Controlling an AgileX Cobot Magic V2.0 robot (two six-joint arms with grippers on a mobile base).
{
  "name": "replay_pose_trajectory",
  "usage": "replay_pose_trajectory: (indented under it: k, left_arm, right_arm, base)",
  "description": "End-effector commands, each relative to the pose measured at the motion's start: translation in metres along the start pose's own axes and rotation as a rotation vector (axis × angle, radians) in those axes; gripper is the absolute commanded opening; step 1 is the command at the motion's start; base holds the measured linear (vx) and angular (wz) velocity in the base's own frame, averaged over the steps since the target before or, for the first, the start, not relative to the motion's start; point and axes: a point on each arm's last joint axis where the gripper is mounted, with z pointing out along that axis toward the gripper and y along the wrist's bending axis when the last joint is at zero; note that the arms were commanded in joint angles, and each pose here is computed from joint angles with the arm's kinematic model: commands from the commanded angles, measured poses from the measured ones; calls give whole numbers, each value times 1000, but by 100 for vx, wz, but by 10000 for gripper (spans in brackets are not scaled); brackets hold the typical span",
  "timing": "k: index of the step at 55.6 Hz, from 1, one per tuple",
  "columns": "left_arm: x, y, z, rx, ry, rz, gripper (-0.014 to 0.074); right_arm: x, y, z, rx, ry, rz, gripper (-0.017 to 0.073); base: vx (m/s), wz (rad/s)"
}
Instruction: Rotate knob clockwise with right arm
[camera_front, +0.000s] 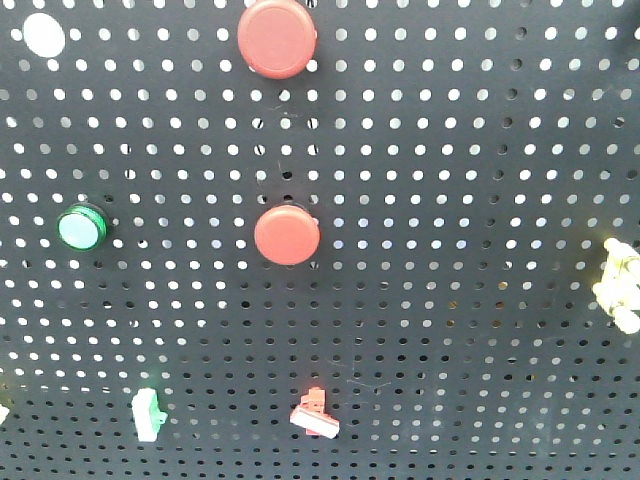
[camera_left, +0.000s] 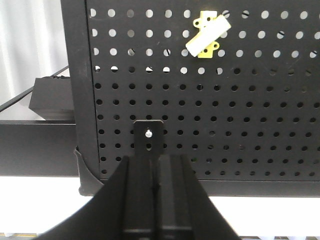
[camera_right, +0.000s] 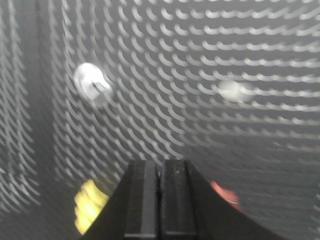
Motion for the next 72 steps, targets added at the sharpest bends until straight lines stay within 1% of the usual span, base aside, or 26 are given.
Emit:
replay_pose_trajectory:
  k: [1, 9, 16, 20, 33, 46, 52, 54, 57, 62, 67, 72]
  left_arm:
    - [-5, 0, -1, -3, -85, -5, -6]
    - [-5, 0, -1, -3, -85, -5, -6]
    - [-5, 0, -1, -3, -85, -5, -6]
    - [-5, 0, -1, -3, -85, -5, -6]
    - [-5, 0, -1, -3, -85, -5, -6]
    - [-5, 0, -1, -3, -85, -5, -6]
    - [-5, 0, -1, -3, -85, -5, -6]
    - [-5, 0, -1, -3, -85, -5, -6]
    - [-5, 0, -1, -3, -85, -5, -6]
    - [-5, 0, -1, -3, -85, -5, -6]
    - [-5, 0, -1, -3, -85, -5, -6]
    - [-5, 0, -1, -3, -85, -5, -6]
  right_arm:
    - [15, 1, 0, 14, -63, -50, -10]
    - [56, 6, 12, 4, -68, -55, -9]
    - [79, 10, 28, -3, -86, -63, -9]
    - [95, 13, 39, -9, -72, -65, -9]
    - [148, 19, 58, -31, 86, -73, -9]
    - [188, 23, 66, -46, 207, -78, -9]
    - [207, 24, 65, -45, 245, -115, -9]
    - [212, 24, 64, -43, 238, -117, -9]
    - [225, 25, 60, -42, 225, -84, -9]
    - [244, 28, 53, -37, 135, 6, -9]
    - [262, 30, 47, -37, 50, 53, -9]
    - [278, 31, 43, -21, 20, 111, -9]
  base:
    - [0, 0]
    - [0, 0]
    - [0, 0]
    - [0, 0]
    - [0, 0]
    - [0, 0]
    - [0, 0]
    - [0, 0]
    - [0, 0]
    - [0, 0]
    - [0, 0]
    - [0, 0]
